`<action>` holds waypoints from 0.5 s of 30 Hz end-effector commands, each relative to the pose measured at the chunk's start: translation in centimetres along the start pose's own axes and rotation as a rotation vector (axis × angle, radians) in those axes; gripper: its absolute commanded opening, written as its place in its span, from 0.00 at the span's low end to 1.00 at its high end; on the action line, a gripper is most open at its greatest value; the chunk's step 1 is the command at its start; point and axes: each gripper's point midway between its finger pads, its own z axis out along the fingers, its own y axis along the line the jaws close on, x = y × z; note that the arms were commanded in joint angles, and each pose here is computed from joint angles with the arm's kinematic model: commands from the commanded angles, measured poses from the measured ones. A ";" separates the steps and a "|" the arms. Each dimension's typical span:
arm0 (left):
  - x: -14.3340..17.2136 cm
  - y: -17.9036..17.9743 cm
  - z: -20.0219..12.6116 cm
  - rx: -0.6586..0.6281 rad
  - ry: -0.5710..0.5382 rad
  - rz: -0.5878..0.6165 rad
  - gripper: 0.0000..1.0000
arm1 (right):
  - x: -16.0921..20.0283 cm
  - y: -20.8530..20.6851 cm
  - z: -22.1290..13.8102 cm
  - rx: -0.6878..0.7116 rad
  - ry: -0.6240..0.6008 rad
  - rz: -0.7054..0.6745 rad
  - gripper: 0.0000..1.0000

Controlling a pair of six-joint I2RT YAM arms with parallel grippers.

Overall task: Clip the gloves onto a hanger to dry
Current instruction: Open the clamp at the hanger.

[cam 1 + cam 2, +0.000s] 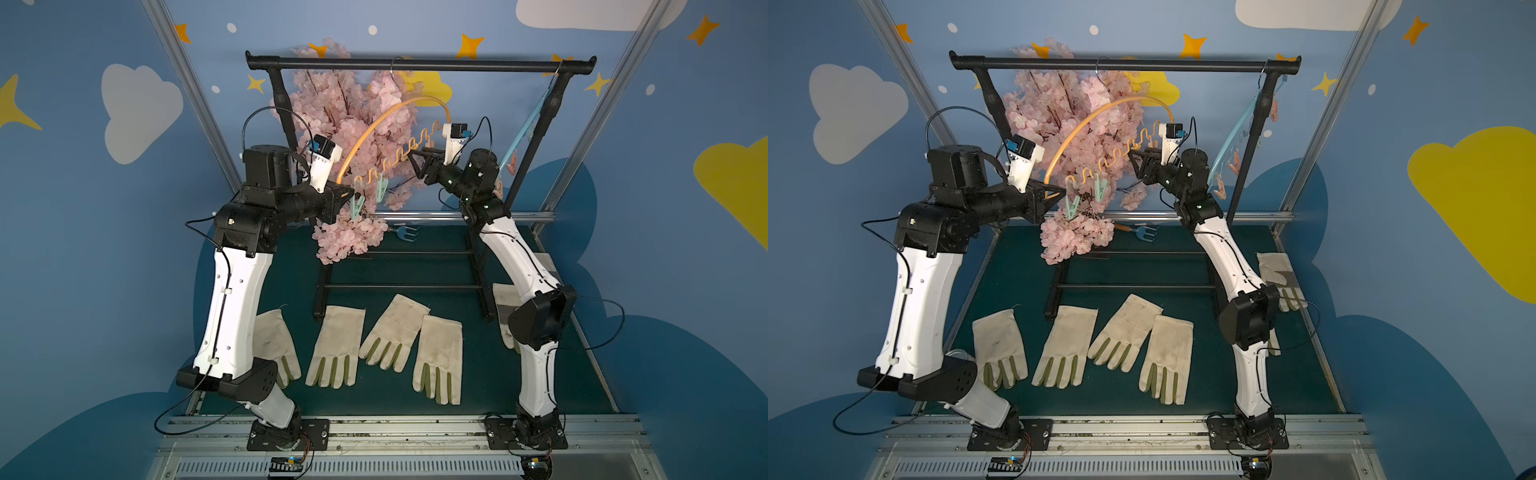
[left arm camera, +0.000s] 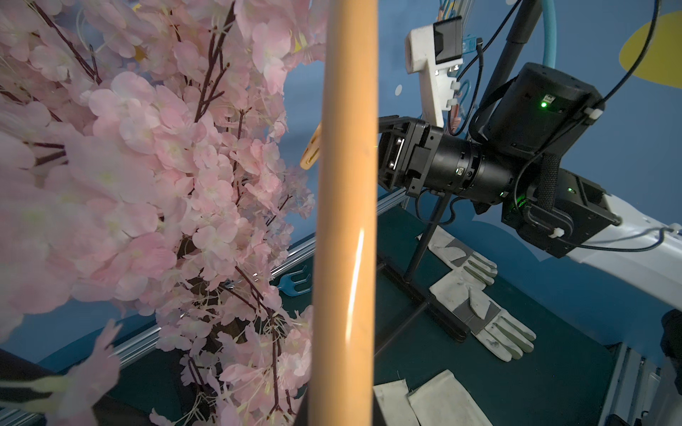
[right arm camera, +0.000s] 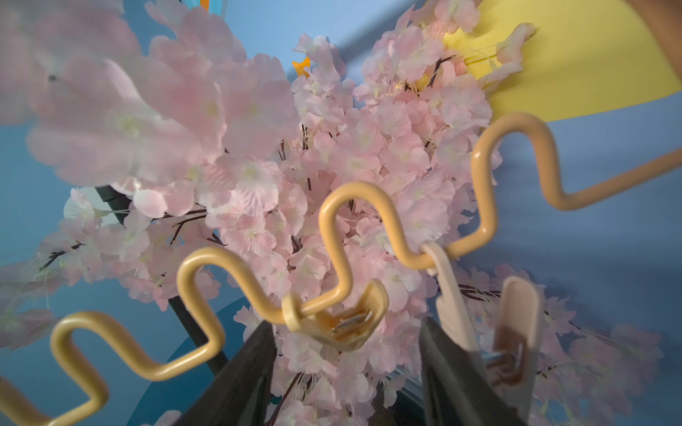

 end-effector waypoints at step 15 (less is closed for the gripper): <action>0.0 -0.5 -0.4 0.028 0.003 0.000 0.03 | -0.5 0.7 0.5 -0.113 0.004 0.059 0.48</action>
